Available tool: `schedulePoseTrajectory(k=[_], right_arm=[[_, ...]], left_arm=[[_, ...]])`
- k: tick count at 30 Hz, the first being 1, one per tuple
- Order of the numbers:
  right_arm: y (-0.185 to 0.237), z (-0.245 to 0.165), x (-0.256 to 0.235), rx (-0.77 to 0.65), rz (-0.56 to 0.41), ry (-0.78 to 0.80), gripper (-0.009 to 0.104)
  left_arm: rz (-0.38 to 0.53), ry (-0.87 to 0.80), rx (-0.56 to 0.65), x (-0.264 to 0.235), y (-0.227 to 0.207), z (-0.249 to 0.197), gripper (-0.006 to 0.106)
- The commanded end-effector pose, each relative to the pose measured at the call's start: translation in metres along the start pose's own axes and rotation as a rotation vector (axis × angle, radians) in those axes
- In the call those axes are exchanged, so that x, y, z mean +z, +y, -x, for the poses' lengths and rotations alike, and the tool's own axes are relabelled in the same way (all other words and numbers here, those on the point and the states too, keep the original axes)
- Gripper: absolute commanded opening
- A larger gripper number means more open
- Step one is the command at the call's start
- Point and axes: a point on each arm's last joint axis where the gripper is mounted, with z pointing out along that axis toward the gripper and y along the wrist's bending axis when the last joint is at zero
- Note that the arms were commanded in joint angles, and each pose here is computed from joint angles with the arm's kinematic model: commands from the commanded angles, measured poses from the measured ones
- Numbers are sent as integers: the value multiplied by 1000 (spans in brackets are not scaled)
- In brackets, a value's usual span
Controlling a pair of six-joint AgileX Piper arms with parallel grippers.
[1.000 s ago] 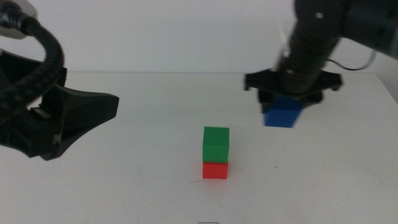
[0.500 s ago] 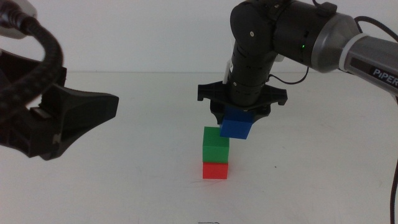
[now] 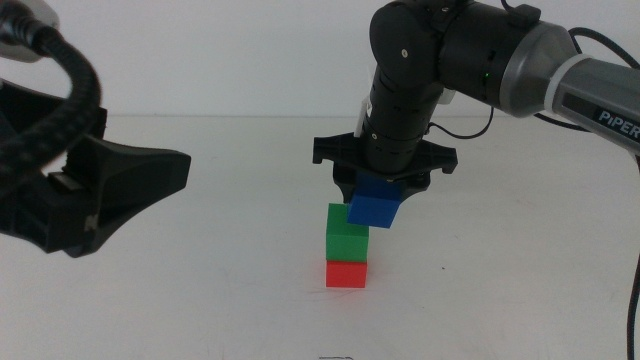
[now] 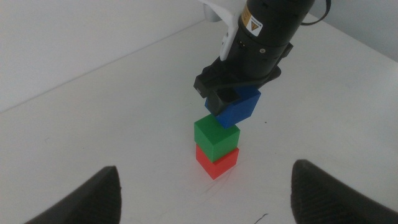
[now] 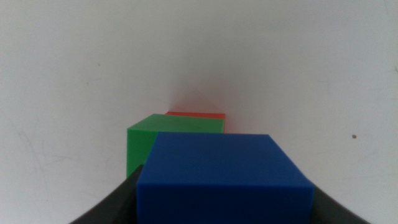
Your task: Stack red cubes first, then green, then blue cubes in a specific spot.
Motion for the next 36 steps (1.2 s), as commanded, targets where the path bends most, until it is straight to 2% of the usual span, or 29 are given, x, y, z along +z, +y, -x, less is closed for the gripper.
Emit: schedulePoseTrajectory(k=[1, 8, 15, 22, 30, 36], right_arm=[[-3, 0, -34, -8, 23, -44, -1], [-1, -5, -36, -38, 62, 16, -1], [3, -10, -49, -35, -47, -115, -1], [9, -15, -50, 7, -44, -127, -1], [23, -10, -49, -9, -5, -132, -1], [21, -10, -44, -16, -31, -128, -1]], left_arm=[[7, -100, -16, -7, 0, 13, 94], [7, -100, -16, -7, 0, 13, 94], [7, -100, -16, -7, 0, 13, 94], [7, -100, -16, -7, 0, 13, 94], [7, -100, -16, -7, 0, 13, 94], [7, -100, -16, -7, 0, 13, 94]])
